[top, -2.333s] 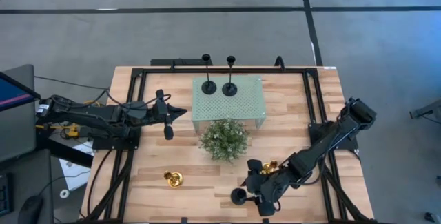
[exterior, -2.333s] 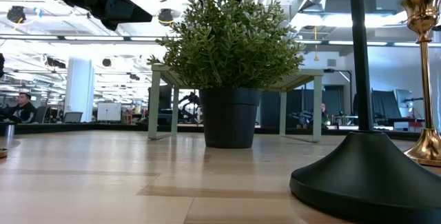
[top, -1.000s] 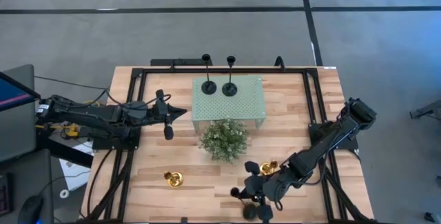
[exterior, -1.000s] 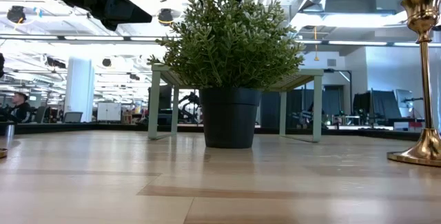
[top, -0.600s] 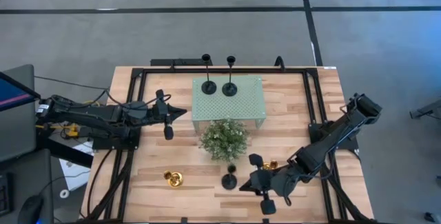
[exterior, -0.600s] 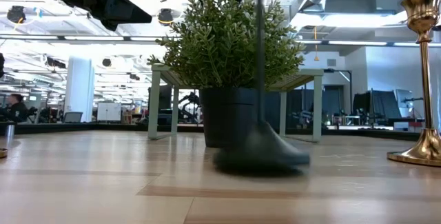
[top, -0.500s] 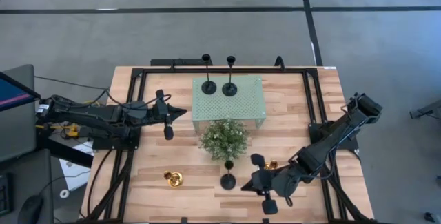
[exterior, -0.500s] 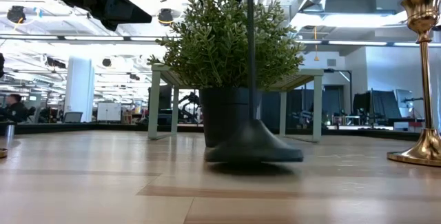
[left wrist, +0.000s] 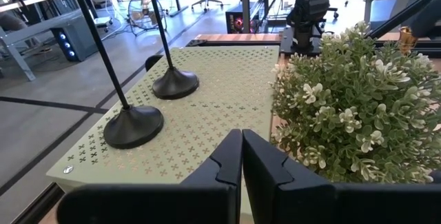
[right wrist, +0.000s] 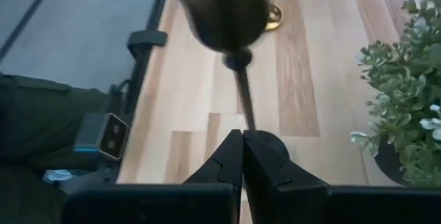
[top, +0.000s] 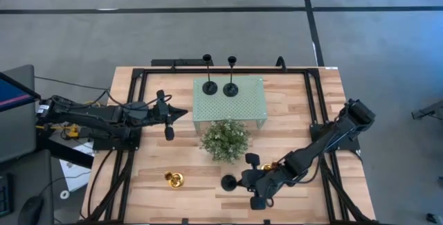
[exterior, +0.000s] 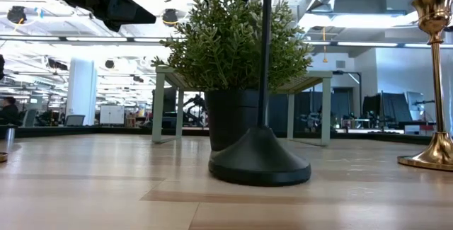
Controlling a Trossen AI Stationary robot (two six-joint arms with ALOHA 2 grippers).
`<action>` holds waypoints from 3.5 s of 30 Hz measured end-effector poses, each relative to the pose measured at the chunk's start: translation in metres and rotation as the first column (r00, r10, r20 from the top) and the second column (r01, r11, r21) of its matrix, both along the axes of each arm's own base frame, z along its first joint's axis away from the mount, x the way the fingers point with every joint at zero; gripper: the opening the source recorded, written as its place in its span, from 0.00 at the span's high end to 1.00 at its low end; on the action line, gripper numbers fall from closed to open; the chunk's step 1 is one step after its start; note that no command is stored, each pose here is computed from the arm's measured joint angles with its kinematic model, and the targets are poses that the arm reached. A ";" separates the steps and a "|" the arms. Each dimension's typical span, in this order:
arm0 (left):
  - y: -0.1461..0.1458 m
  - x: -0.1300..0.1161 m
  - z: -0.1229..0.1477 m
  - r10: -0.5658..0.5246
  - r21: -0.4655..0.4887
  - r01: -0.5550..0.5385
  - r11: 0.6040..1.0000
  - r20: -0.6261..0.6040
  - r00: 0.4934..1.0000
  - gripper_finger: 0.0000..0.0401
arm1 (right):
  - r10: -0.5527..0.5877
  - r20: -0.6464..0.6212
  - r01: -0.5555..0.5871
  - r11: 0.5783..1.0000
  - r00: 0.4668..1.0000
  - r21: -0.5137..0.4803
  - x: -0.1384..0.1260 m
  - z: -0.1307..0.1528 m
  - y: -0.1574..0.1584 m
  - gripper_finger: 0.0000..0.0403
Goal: Pick & Place candle stick holders
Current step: Put the black candle holder on the shelf
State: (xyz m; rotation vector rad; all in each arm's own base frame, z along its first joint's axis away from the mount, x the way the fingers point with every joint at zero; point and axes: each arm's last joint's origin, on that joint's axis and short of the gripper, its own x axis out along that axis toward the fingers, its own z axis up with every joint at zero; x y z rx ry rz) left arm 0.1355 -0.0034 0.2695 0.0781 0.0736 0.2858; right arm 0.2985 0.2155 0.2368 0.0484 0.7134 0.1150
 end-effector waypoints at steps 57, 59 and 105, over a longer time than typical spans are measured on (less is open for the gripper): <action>0.000 0.000 0.000 0.000 0.000 0.000 1.000 0.000 1.000 0.97 | 0.100 0.292 -0.131 0.987 0.951 0.089 -0.050 -0.004 -0.049 0.99; 0.000 0.000 0.000 0.000 0.000 0.000 1.000 0.000 1.000 0.97 | 0.085 0.294 -0.116 0.989 0.952 0.090 -0.043 -0.008 -0.049 0.96; 0.000 0.000 0.000 0.000 0.000 0.000 1.000 0.000 1.000 0.97 | 0.021 0.273 -0.052 0.993 0.962 0.109 0.014 -0.012 -0.031 0.98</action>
